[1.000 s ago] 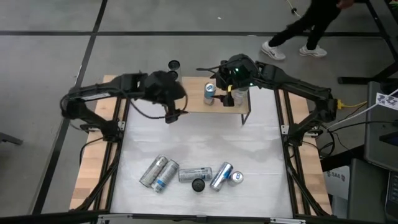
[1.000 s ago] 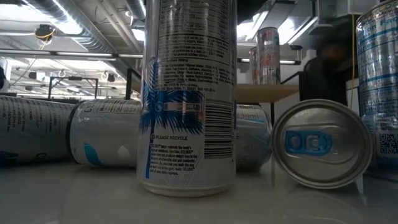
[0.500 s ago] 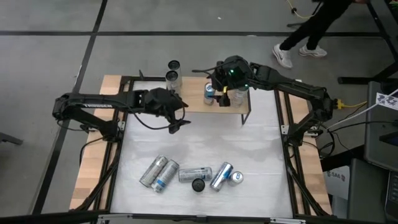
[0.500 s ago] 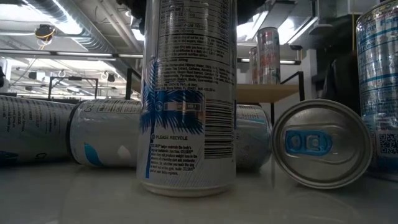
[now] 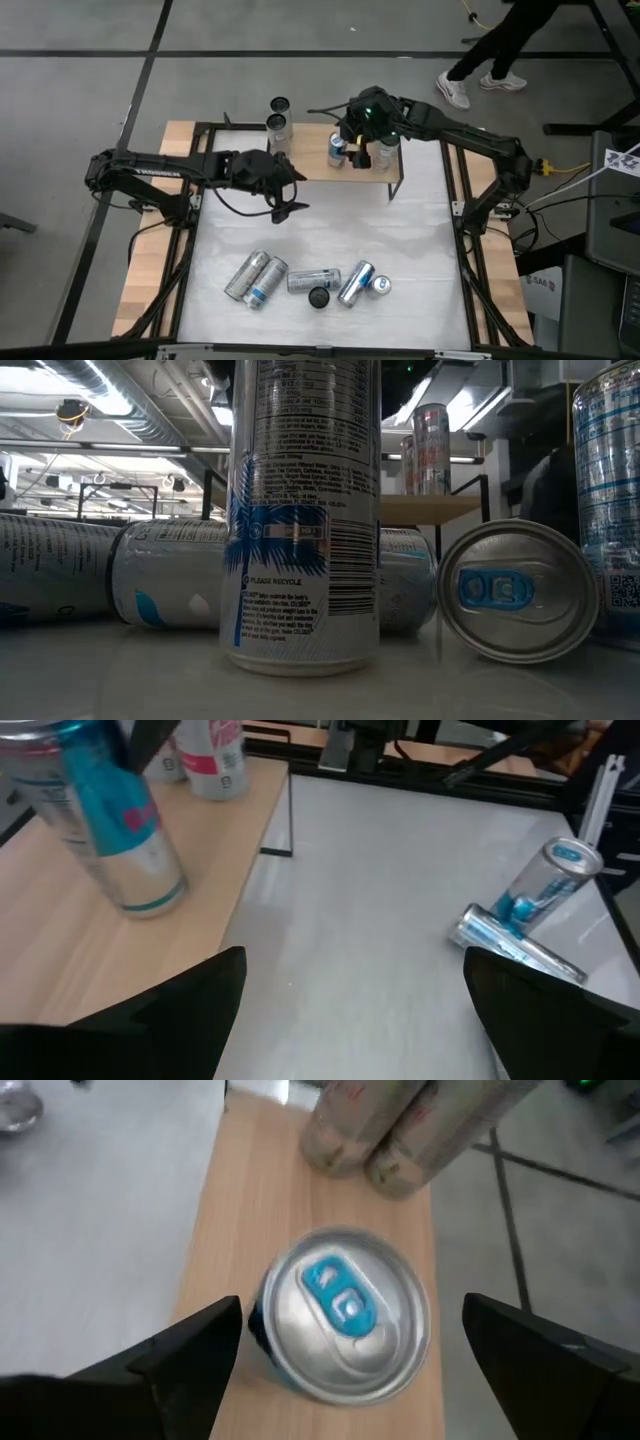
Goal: Sort soda cans
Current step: Put the top blue soda can on the shelf
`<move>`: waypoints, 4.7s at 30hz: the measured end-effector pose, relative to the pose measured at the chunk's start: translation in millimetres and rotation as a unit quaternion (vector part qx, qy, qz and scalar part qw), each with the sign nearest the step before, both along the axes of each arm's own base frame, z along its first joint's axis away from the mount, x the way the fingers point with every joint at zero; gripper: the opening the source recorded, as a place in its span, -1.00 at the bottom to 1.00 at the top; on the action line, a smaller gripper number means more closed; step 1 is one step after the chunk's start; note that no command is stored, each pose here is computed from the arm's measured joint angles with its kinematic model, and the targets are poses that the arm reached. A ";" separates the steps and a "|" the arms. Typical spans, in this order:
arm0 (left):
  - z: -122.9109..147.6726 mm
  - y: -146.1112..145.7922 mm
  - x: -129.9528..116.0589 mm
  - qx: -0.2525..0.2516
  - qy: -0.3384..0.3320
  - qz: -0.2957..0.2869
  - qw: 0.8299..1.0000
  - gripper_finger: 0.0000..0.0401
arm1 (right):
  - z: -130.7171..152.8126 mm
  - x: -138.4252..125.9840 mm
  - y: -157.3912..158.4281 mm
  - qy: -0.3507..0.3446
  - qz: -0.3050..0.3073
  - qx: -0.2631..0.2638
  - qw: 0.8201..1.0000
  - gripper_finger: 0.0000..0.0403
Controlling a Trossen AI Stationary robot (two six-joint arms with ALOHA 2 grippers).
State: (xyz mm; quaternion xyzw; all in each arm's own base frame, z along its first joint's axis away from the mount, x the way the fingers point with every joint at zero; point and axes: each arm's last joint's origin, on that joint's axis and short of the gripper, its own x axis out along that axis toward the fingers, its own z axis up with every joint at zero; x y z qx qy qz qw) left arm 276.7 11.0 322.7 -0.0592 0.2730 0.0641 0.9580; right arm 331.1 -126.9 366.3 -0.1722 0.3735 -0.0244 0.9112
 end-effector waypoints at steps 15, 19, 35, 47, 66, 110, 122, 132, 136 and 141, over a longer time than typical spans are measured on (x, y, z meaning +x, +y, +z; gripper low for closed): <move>1.0 -4.5 0.8 0.015 -0.006 0.013 1.000 0.83 | -10.1 5.5 -1.2 0.020 0.018 0.005 1.000 0.86; 1.0 -4.4 0.8 0.015 -0.006 0.013 1.000 0.83 | -10.0 5.5 -1.2 0.022 0.030 -0.007 0.999 0.86; 1.0 -4.3 0.7 0.015 -0.006 0.013 1.000 0.83 | -9.9 6.0 1.0 0.020 0.100 -0.028 0.994 0.86; 1.0 -4.3 0.7 0.016 -0.006 0.014 1.000 0.83 | -9.7 6.1 1.2 0.018 0.110 -0.032 0.993 0.56; 1.0 -3.7 0.7 0.021 -0.005 0.023 1.000 0.83 | -7.1 5.5 -6.5 0.031 -0.031 -0.070 0.997 0.31; 1.1 -3.8 0.7 0.022 -0.006 0.022 1.000 0.83 | -7.1 -19.7 -57.3 0.001 -0.142 0.020 0.990 0.30; 0.9 -3.7 0.7 0.022 -0.005 0.022 1.000 0.83 | -7.1 -19.4 -57.6 0.000 -0.141 0.017 0.990 0.30; 0.9 -3.7 0.7 0.022 -0.005 0.022 1.000 0.83 | -6.9 -18.5 -58.3 -0.003 -0.141 0.012 0.990 0.30; 1.0 -3.7 0.7 0.022 -0.005 0.022 1.000 0.83 | -6.9 -18.2 -58.5 -0.004 -0.139 0.009 0.990 0.30; 1.0 -3.7 0.8 0.022 -0.005 0.022 1.000 0.83 | -6.7 -18.5 -58.8 -0.005 -0.151 0.011 0.989 0.30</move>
